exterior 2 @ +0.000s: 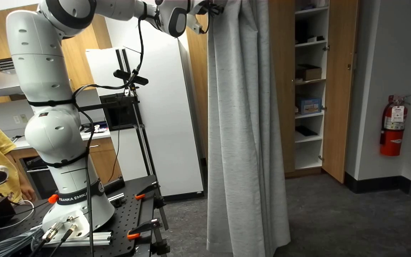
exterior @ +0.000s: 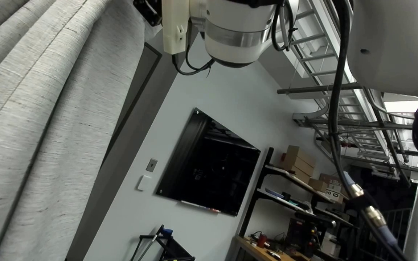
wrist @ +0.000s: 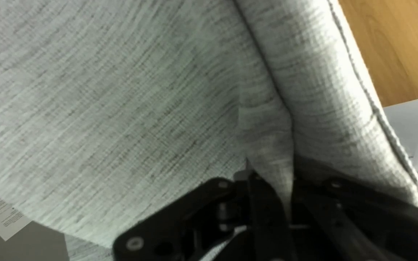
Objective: Open the curtain.
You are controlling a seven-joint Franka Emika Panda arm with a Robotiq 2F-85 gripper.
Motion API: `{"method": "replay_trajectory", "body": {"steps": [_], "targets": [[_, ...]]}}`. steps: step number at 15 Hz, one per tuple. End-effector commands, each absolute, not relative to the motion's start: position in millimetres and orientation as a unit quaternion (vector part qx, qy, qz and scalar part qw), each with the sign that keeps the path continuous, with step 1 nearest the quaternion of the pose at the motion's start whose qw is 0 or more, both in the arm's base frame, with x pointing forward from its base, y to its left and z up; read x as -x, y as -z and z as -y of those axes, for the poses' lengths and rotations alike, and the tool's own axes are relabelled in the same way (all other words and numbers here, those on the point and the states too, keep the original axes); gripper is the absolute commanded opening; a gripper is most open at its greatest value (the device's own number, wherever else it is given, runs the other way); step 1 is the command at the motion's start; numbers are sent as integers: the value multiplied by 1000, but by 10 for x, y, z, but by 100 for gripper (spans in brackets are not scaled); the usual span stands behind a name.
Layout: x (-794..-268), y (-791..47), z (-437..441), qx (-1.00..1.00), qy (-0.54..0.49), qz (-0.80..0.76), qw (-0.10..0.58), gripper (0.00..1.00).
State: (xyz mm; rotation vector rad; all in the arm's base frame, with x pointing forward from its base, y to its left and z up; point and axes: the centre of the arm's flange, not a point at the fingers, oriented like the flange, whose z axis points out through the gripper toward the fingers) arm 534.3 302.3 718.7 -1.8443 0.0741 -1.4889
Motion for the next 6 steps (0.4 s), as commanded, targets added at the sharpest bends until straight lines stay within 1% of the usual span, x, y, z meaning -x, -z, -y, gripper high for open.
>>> {"method": "replay_trajectory", "body": {"steps": [1,6], "targets": [[-5341,-7189,-3027,721,582,-29,376,1],[-5328,-7197,-3045,720,582,-27,377,1]]}}
